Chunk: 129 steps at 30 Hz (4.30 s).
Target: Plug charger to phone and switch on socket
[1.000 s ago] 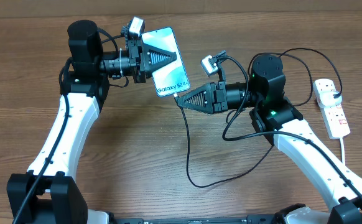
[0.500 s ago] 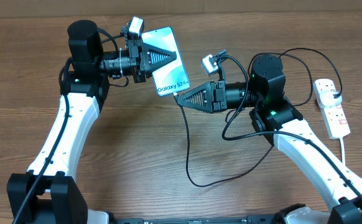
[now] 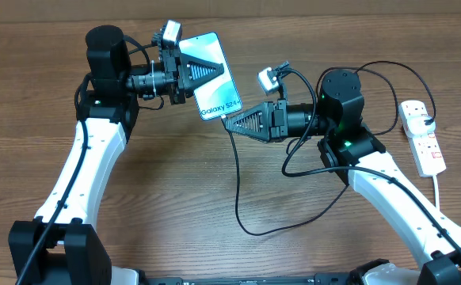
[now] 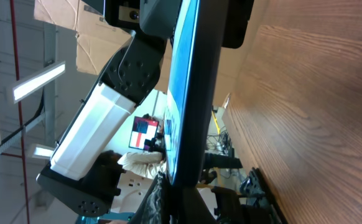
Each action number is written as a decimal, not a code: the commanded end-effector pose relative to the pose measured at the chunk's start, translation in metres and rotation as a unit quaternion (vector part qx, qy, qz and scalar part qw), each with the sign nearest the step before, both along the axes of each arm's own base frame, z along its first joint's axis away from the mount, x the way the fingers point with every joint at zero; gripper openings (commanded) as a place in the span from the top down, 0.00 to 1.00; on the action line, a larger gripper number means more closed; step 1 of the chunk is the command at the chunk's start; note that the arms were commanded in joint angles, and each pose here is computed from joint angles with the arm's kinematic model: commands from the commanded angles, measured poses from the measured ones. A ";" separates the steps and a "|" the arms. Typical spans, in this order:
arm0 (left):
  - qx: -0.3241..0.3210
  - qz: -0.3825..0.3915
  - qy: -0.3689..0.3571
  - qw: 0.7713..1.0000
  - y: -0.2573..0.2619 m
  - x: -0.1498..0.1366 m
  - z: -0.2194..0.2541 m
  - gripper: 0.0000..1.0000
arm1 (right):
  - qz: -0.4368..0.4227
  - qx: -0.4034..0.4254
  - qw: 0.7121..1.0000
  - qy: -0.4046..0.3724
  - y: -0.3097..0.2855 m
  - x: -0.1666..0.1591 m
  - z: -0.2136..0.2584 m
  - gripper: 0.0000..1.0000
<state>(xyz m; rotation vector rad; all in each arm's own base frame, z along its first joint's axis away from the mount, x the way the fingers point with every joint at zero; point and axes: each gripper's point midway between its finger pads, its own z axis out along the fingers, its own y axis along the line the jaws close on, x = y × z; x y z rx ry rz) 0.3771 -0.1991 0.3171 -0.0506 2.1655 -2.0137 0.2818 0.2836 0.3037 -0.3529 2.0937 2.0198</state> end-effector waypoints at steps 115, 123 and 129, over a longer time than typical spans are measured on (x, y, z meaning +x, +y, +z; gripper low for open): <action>0.021 -0.087 -0.106 0.990 -0.021 -0.039 -0.019 0.96 | 0.093 -0.047 0.991 -0.090 0.002 -0.042 -0.056 0.73; 0.020 -0.087 -0.101 0.991 -0.021 -0.040 -0.019 0.96 | 0.090 -0.049 0.991 -0.090 0.002 -0.041 -0.056 0.83; 0.019 -0.089 -0.102 0.991 -0.021 -0.040 -0.019 0.96 | 0.088 -0.046 0.990 -0.095 0.003 -0.040 -0.054 0.96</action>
